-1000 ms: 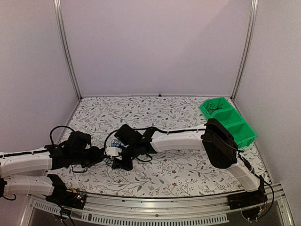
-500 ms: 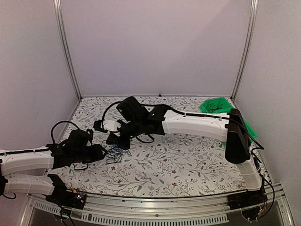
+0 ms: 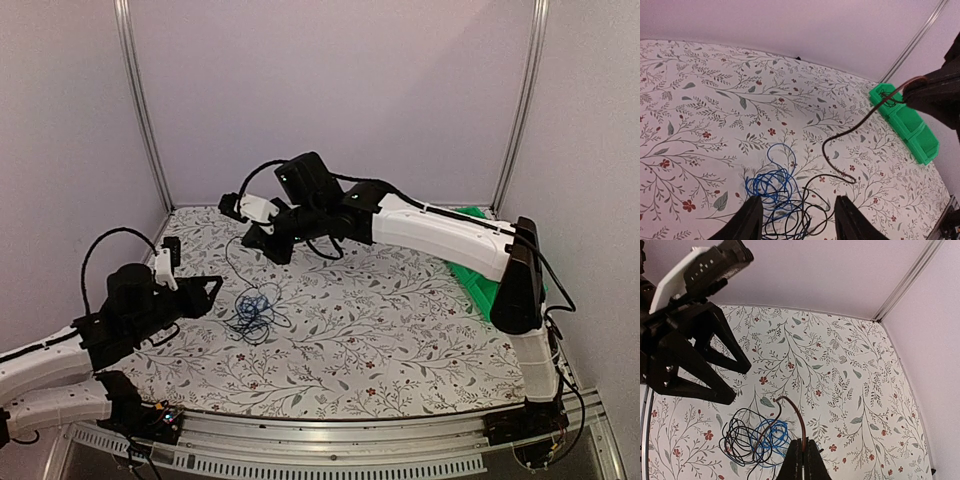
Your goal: Untangle the cables
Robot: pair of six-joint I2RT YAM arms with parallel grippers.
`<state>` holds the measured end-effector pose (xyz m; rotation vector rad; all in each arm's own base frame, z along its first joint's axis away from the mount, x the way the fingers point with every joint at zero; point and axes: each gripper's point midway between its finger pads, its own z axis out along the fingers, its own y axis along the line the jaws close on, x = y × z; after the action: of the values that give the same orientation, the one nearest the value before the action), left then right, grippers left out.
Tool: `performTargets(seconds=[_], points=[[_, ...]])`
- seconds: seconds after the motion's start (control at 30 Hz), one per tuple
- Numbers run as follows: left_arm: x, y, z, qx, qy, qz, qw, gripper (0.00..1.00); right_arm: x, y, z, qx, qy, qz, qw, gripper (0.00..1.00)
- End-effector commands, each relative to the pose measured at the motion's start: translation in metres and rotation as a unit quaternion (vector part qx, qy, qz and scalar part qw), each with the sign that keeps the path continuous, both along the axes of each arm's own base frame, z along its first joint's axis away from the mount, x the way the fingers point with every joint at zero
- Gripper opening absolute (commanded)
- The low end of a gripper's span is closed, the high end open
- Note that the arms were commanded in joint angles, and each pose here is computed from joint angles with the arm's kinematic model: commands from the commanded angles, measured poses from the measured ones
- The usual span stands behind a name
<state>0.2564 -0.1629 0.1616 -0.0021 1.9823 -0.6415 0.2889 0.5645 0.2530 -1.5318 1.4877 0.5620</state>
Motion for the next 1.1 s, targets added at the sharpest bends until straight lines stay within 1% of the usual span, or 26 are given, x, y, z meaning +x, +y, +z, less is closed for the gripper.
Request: performTargets(seconds=[0.0,0.03,0.07,0.13,0.27,0.37,0.47,0.5,0.57,0.6,0.7,0.77,0.83,0.9,1.07], points=[[-0.012,0.008,0.064,-0.033,-0.148,0.004,0.988,0.50,0.009,-0.006,0.024,0.012,-0.027,-0.016,0.999,0.00],[-0.017,0.008,0.072,-0.045,-0.181,-0.004,0.982,0.53,0.011,-0.007,0.026,0.015,-0.027,-0.018,0.999,0.00],[-0.019,0.008,0.071,-0.048,-0.195,-0.008,0.980,0.56,0.013,-0.007,0.029,0.019,-0.027,-0.020,0.999,0.00],[-0.017,0.002,0.071,-0.037,-0.202,-0.020,0.979,0.58,0.017,-0.007,0.033,0.025,-0.027,-0.023,0.999,0.00],[-0.007,-0.037,0.050,0.006,-0.166,-0.092,0.982,0.58,0.021,-0.007,0.040,0.034,-0.028,-0.026,0.999,0.00],[0.007,-0.056,0.029,0.052,-0.140,-0.098,0.984,0.56,0.023,-0.007,0.044,0.040,-0.025,-0.023,0.999,0.00],[0.025,-0.056,0.011,0.084,-0.123,-0.066,0.987,0.50,0.023,-0.008,0.049,0.046,-0.019,-0.023,0.998,0.00],[0.030,-0.054,0.006,0.092,-0.119,-0.053,0.987,0.46,0.022,-0.009,0.051,0.048,-0.018,-0.023,0.998,0.00],[0.038,-0.053,-0.009,0.096,-0.102,-0.045,0.989,0.31,0.023,-0.012,0.059,0.053,-0.020,-0.024,0.998,0.00],[0.041,-0.054,-0.019,0.098,-0.088,-0.049,0.990,0.26,0.026,-0.016,0.065,0.057,-0.020,-0.025,0.998,0.00],[0.046,-0.061,-0.049,0.105,-0.049,-0.069,0.991,0.14,0.035,-0.028,0.091,0.086,-0.010,-0.020,0.996,0.00],[0.047,-0.064,-0.068,0.114,-0.023,-0.078,0.990,0.08,0.043,-0.038,0.110,0.105,-0.009,-0.020,0.994,0.00],[0.047,-0.066,-0.083,0.121,-0.001,-0.083,0.989,0.06,0.050,-0.048,0.132,0.120,-0.028,-0.027,0.992,0.00],[0.047,-0.065,-0.094,0.129,0.016,-0.081,0.988,0.05,0.061,-0.062,0.159,0.131,-0.065,-0.042,0.988,0.00],[0.045,-0.053,-0.120,0.150,0.050,-0.063,0.985,0.04,0.084,-0.114,0.234,0.178,-0.130,-0.082,0.972,0.00]])
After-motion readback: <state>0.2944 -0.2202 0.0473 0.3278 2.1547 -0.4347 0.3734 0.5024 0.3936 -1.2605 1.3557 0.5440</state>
